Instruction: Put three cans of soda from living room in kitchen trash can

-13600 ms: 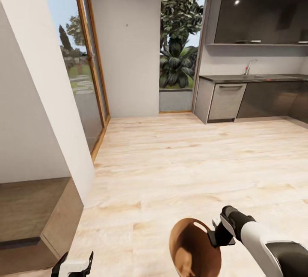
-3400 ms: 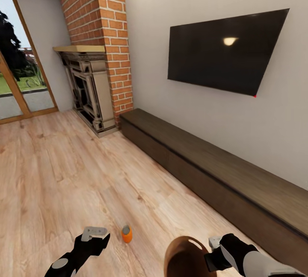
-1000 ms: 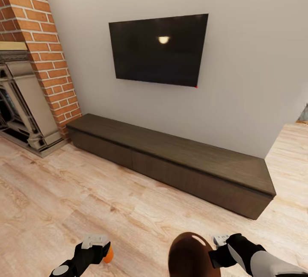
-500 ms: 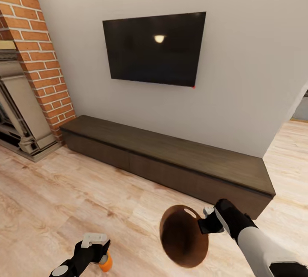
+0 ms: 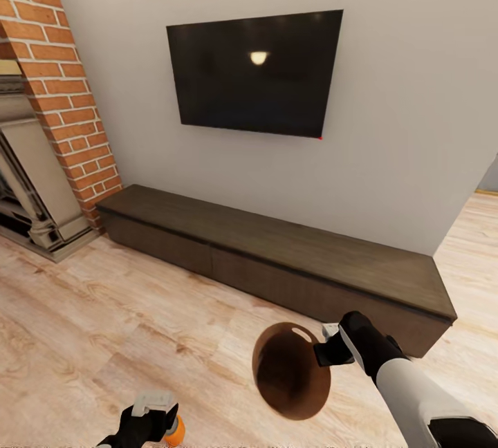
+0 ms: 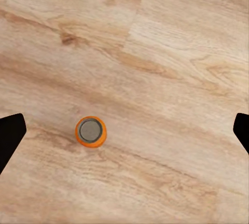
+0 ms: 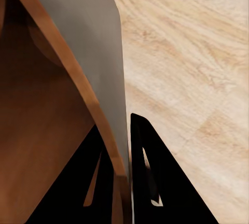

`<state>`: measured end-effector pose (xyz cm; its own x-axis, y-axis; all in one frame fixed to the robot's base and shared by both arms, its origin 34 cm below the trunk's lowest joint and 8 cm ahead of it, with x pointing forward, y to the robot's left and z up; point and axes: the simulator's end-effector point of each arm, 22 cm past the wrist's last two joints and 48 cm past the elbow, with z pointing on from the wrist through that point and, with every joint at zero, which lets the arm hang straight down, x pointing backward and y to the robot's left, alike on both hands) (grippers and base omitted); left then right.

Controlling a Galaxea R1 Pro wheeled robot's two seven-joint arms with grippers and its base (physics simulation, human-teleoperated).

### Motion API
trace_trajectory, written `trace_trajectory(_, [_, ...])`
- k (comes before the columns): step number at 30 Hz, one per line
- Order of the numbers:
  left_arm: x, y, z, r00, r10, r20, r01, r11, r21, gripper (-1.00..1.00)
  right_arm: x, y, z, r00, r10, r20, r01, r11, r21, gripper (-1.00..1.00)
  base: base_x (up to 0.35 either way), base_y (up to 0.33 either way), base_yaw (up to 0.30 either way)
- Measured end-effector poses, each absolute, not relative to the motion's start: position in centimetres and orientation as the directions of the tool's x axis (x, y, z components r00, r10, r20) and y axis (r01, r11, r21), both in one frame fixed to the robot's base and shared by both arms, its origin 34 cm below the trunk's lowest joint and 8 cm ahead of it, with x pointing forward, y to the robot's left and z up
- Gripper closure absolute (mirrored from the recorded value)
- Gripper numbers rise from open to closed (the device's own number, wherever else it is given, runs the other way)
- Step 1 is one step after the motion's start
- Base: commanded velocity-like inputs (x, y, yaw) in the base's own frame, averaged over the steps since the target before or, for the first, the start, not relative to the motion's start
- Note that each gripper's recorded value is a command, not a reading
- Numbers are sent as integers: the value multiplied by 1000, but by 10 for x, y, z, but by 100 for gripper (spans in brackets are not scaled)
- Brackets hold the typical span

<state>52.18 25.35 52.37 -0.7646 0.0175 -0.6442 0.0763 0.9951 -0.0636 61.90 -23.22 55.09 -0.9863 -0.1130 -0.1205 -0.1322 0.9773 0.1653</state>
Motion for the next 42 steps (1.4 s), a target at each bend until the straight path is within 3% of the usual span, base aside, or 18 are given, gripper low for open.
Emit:
trace_trajectory(36, [509,252,434,-647,36,-761,104,994,-42,-100,599,-222,456,-992,-110,-70,-121,974,193,100,0,0,0])
trace_trajectory(42, [548,254,446,-555,38,-831,90,996,-14,-100,594,-222,439,-992,-110,-61,-120,974,193,100,0,0,0])
